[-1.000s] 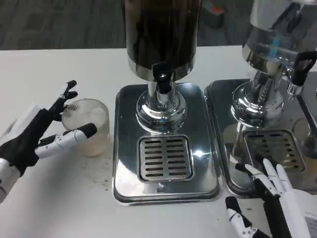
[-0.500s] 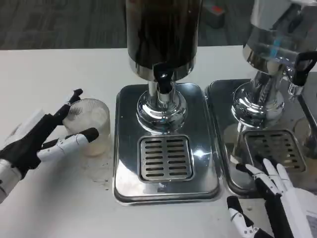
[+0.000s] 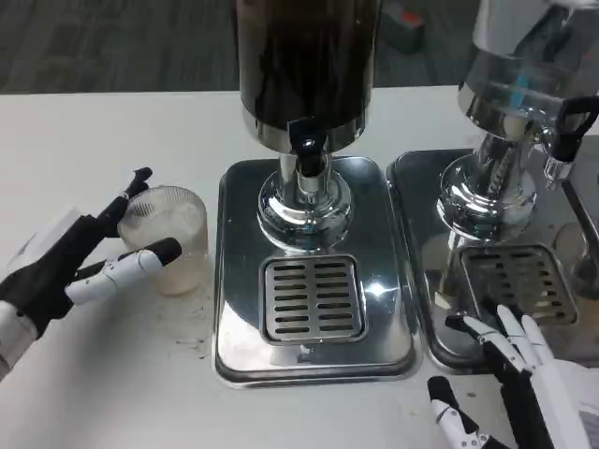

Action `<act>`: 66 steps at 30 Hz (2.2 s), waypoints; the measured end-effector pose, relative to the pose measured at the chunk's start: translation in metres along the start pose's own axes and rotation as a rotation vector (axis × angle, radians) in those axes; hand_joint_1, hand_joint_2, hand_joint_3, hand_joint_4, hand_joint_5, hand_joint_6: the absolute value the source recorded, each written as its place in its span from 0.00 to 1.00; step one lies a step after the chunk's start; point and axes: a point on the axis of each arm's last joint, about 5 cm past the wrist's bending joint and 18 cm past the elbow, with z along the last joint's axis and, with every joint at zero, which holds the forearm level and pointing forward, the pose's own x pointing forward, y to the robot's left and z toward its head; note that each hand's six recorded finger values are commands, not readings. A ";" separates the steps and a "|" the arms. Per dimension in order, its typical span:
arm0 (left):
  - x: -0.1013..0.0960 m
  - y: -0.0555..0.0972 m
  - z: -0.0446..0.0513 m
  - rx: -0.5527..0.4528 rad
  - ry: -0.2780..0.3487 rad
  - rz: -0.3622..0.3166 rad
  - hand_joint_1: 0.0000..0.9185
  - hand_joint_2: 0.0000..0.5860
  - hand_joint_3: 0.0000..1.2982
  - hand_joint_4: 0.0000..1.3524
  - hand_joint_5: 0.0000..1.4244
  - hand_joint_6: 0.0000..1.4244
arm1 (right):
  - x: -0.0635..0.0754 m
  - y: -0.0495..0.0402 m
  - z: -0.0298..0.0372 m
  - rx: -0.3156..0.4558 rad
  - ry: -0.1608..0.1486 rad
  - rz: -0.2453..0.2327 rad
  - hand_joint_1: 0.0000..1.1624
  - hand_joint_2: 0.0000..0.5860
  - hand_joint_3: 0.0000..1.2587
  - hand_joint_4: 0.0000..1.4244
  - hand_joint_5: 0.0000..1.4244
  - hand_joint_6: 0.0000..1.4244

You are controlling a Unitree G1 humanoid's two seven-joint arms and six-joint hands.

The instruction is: Grasp the cup under the faucet to collect the drink, then remove the cup.

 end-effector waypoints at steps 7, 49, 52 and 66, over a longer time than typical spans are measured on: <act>0.001 0.001 0.0001 -0.003 0.002 -0.002 0.10 0.00 0.00 0.00 0.08 0.12 | 0.000 -0.0009 0.0009 0.002 -0.002 -0.001 0.29 0.71 0.19 0.04 0.02 0.16; 0.003 -0.001 -0.0014 -0.004 0.046 -0.006 0.16 0.00 0.00 0.00 0.08 0.13 | -0.003 -0.0035 0.0004 0.014 0.006 0.014 0.29 0.71 0.22 0.05 0.04 0.19; 0.003 -0.003 -0.0020 0.012 0.061 -0.029 0.18 0.00 0.00 0.01 0.09 0.14 | -0.003 -0.0035 0.0004 0.014 0.006 0.014 0.29 0.71 0.22 0.05 0.04 0.19; 0.004 -0.009 -0.0025 0.085 0.083 0.007 0.22 0.01 0.00 0.09 0.16 0.20 | -0.004 -0.0029 0.0008 0.019 0.012 0.015 0.29 0.71 0.22 0.05 0.04 0.19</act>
